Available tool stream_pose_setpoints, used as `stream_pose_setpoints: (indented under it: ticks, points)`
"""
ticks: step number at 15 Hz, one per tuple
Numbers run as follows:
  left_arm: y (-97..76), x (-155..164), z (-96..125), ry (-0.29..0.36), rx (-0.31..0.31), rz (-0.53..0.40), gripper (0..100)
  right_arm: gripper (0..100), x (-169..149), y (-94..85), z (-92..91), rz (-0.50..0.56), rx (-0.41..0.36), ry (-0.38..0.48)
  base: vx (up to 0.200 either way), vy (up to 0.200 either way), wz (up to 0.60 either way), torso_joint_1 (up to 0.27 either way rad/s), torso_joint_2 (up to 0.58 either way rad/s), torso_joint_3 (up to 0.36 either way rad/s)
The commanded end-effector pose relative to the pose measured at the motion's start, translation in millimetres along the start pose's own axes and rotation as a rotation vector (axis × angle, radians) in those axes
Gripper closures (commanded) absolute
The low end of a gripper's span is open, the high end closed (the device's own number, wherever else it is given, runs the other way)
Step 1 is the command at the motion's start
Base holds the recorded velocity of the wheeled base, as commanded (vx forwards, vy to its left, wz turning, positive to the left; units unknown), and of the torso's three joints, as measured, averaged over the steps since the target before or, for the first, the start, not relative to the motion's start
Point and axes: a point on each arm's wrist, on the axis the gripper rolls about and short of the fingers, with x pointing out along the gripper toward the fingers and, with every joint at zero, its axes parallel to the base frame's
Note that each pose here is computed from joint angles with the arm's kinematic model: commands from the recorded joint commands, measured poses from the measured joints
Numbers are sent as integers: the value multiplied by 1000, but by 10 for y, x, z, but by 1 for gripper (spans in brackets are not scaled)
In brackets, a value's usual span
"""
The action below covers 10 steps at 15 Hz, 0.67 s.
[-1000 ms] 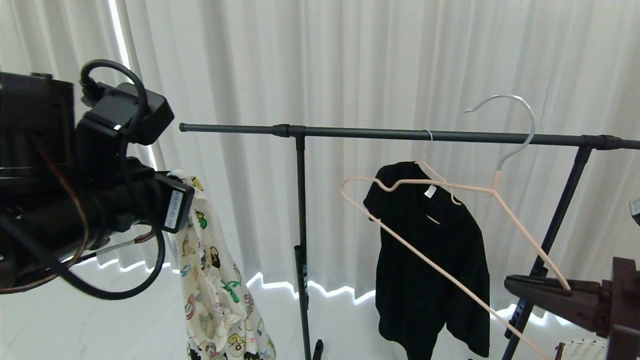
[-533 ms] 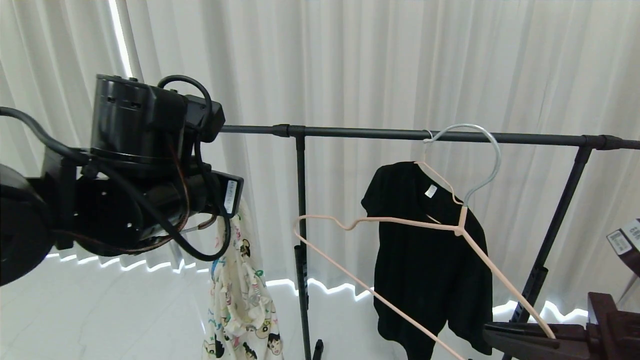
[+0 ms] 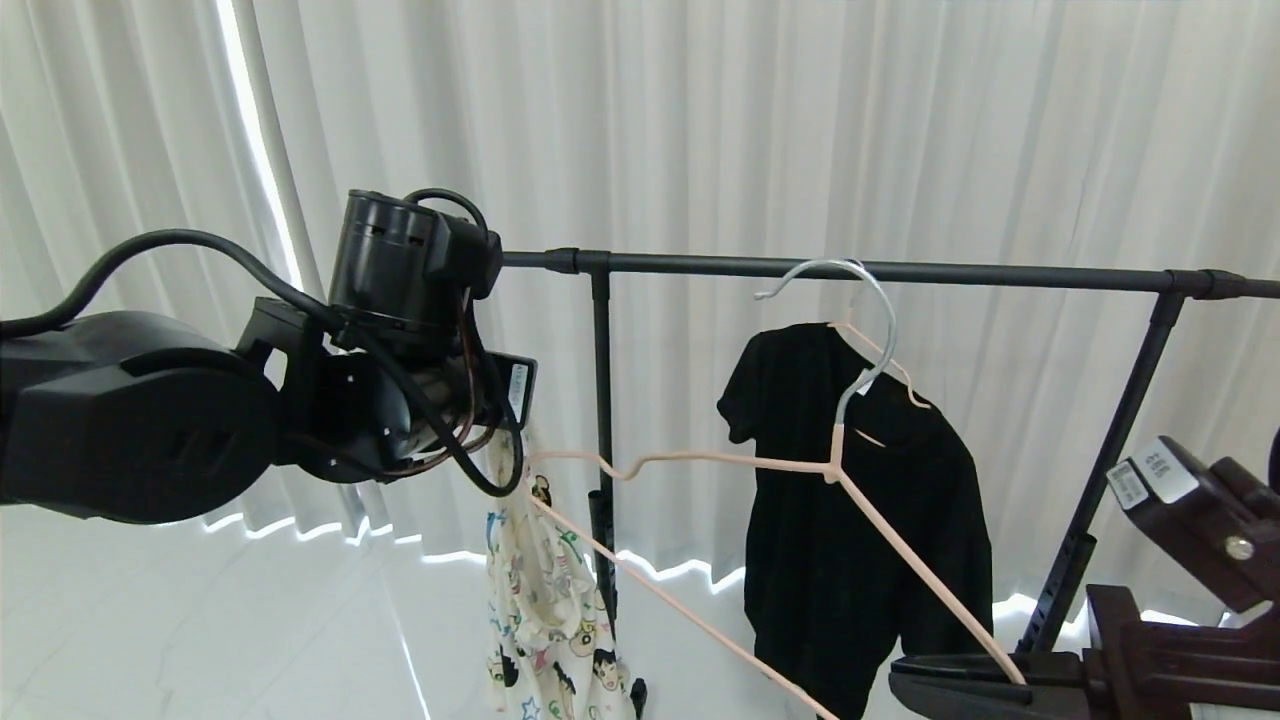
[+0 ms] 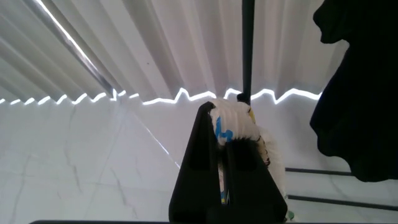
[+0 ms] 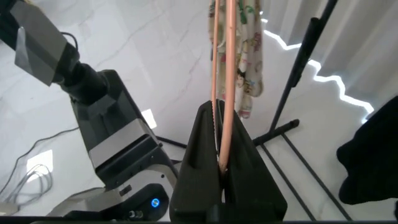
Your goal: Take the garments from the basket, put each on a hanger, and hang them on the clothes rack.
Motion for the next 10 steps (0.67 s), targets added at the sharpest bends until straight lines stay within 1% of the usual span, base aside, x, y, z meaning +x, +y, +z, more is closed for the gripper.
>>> stream_pose_setpoints:
  ticks: [1,3,5,6,7,10]
  points:
    - [19,89,-23,19,0,20,100,100,56,6,-6,3,2,17,0,0,0,0,0,0]
    - [14,68,-16,14,-2,19,100,100,99,-6,-18,-6,7,29,0,0,0,0,0,0]
    - [-15,41,-10,8,2,9,100,100,209,-15,16,-1,25,3,0,0,0,0,0,0]
    - [-24,30,-8,6,-1,6,100,100,333,-12,55,9,24,-14,0,0,0,0,0,0]
    - [-24,29,-3,5,-8,8,100,100,411,-21,60,3,25,-6,0,0,0,0,0,0]
    - [-15,29,-3,4,-10,44,100,100,528,-59,57,-15,31,-1,0,0,0,0,0,0]
